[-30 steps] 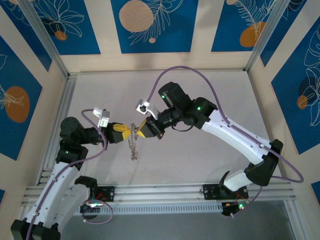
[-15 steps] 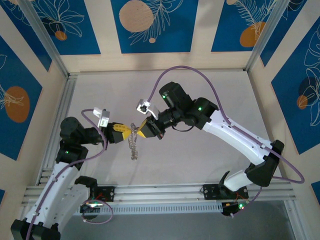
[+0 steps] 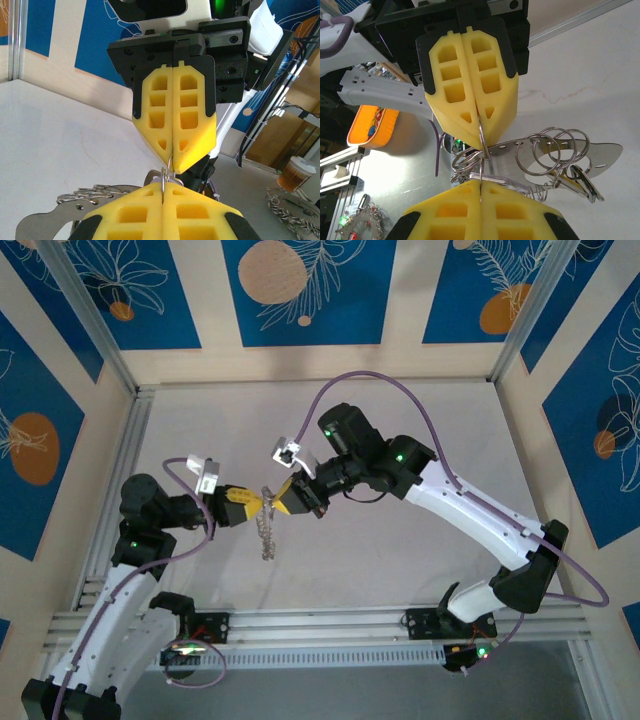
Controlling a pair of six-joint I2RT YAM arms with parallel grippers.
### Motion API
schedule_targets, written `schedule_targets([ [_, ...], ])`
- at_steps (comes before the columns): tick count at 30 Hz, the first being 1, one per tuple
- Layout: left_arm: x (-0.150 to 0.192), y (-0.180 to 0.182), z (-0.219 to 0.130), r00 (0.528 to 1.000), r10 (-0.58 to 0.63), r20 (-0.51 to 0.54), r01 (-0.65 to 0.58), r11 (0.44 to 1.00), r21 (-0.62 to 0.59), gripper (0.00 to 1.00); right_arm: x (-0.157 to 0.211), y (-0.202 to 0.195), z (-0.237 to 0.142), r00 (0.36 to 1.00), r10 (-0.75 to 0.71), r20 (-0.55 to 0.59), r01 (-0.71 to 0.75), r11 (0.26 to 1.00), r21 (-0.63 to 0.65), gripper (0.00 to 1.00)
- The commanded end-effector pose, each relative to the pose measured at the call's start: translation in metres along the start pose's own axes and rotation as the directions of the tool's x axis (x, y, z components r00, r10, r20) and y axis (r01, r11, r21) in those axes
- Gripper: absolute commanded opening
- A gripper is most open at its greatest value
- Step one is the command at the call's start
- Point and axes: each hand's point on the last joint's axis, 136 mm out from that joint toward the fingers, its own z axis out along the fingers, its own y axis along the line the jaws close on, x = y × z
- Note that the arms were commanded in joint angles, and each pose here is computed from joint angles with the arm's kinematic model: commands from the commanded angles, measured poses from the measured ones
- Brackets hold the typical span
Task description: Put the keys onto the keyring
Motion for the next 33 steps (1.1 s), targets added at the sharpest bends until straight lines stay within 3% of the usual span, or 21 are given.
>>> schedule_targets([
  [1, -0.0158, -0.0185, -0.0001, 0.995, 0.098, 0.021, -0.099, 0.994, 0.043, 0.00, -0.0011, 0.0044, 0.0000, 1.000, -0.020, -0.001, 0.020, 1.000, -0.013, 0.00],
  [33, -0.0157, -0.0201, -0.0001, 0.995, 0.095, 0.022, -0.096, 0.994, 0.050, 0.00, -0.0058, 0.0058, 0.0003, 0.999, -0.042, 0.020, 0.042, 0.999, -0.012, 0.00],
])
